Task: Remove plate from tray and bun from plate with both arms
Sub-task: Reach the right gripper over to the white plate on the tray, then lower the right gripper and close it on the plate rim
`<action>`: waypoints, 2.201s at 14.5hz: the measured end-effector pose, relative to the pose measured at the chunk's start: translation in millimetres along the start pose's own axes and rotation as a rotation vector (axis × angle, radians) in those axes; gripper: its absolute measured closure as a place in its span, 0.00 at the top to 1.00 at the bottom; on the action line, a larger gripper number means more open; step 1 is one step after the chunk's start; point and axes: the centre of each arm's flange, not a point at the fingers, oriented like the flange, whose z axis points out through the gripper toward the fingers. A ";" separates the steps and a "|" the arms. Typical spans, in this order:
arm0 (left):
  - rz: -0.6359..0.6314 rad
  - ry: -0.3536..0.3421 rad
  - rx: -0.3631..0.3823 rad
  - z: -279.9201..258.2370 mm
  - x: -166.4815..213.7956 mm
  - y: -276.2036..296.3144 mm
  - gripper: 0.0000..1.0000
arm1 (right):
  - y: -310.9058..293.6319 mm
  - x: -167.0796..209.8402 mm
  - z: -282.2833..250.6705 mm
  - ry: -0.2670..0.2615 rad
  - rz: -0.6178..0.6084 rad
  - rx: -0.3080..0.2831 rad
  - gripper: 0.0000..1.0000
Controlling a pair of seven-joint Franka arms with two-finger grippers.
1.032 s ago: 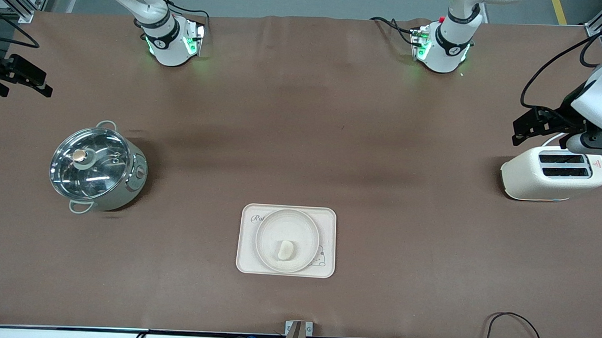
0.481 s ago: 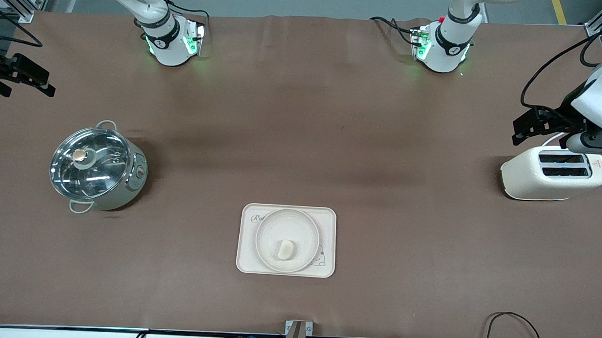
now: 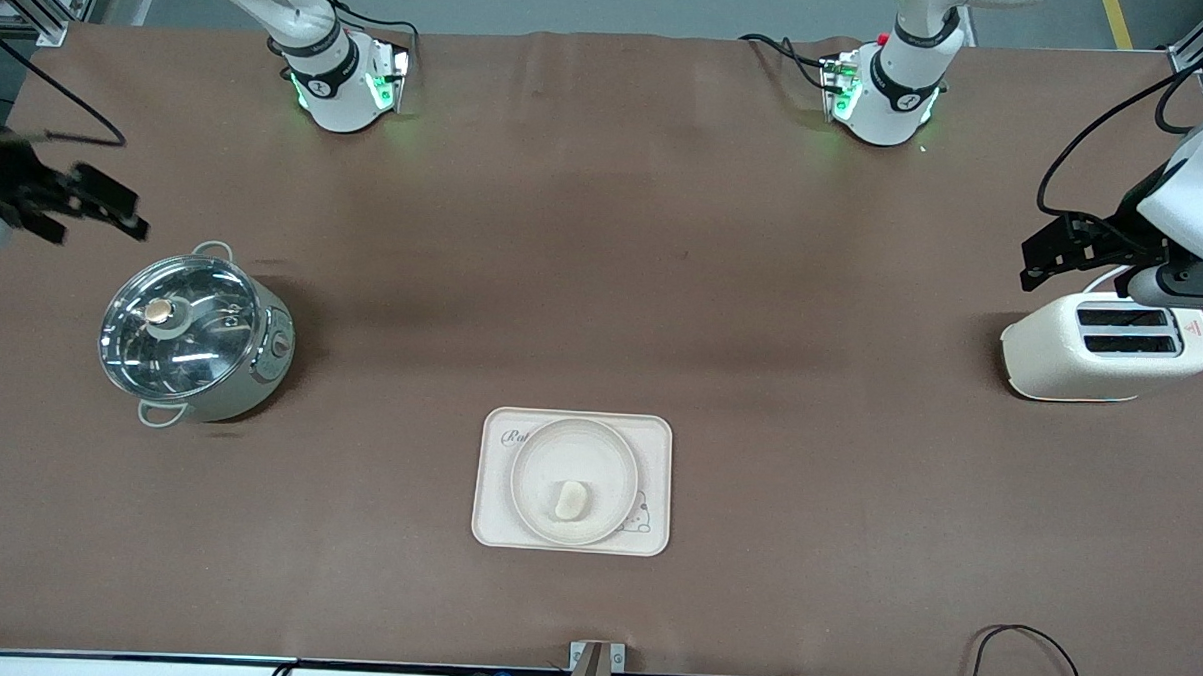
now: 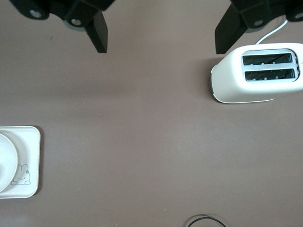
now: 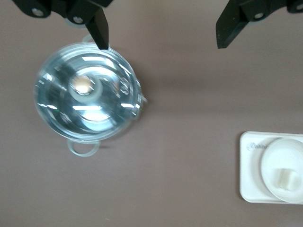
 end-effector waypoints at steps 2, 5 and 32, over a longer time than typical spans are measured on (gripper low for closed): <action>-0.001 0.000 0.000 0.0 0.0 -0.3 1.00 | -14.0 28.4 36.4 0.023 -0.011 0.037 0.96; -0.001 -0.001 0.000 0.2 0.0 -0.7 1.00 | -47.2 65.7 90.8 0.079 0.014 0.096 0.88; 0.000 -0.011 0.001 1.1 -1.1 -1.0 1.00 | -264.2 137.5 448.7 0.144 0.149 0.353 0.43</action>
